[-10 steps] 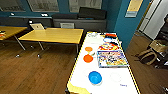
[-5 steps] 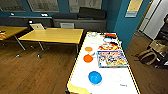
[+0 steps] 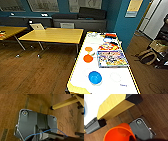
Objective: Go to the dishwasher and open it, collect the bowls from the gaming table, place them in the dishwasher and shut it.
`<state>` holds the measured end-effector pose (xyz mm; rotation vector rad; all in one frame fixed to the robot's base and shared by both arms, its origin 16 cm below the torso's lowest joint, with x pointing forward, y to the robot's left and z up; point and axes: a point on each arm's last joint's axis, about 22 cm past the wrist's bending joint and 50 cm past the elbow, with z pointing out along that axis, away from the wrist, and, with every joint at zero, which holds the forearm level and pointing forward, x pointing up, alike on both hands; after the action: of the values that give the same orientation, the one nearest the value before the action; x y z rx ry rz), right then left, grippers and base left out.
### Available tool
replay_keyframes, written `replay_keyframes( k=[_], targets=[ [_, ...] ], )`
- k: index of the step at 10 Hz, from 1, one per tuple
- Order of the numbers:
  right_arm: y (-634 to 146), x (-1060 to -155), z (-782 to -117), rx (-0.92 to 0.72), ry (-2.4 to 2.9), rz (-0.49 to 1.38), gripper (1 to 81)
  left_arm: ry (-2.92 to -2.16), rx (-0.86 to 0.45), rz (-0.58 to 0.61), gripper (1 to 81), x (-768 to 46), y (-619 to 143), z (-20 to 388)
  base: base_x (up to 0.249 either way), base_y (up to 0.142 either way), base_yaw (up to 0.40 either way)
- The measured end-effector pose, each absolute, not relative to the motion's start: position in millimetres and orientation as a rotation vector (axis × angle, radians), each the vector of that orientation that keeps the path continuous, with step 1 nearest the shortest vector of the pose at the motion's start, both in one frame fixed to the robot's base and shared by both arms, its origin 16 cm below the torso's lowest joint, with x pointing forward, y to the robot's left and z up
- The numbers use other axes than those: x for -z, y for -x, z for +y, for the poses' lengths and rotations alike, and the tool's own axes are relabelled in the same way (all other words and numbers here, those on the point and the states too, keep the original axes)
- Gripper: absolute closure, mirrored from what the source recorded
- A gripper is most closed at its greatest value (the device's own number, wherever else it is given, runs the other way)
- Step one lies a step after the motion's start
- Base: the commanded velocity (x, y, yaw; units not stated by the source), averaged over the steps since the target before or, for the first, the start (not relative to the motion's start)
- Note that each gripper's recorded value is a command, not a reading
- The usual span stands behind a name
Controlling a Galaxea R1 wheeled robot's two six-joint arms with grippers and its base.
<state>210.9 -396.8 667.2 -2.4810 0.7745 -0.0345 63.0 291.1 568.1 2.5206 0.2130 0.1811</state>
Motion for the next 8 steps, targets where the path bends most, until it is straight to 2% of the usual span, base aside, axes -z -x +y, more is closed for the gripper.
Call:
replay_keyframes(
  k=[3, 8],
  targets=[
    [-173, -641, -346, -0.03, 2.416, 0.755, 81.1, -2.5, -0.307, 0.288, 1.0, -606, -152, 331, 0.0, 0.0, 0.0],
    [-133, -608, -281, -0.045, 2.332, 0.74, 81.1, -2.363, -0.29, 0.591, 1.0, -665, -257, 336, 0.0, 0.0, 0.0]
  ],
)
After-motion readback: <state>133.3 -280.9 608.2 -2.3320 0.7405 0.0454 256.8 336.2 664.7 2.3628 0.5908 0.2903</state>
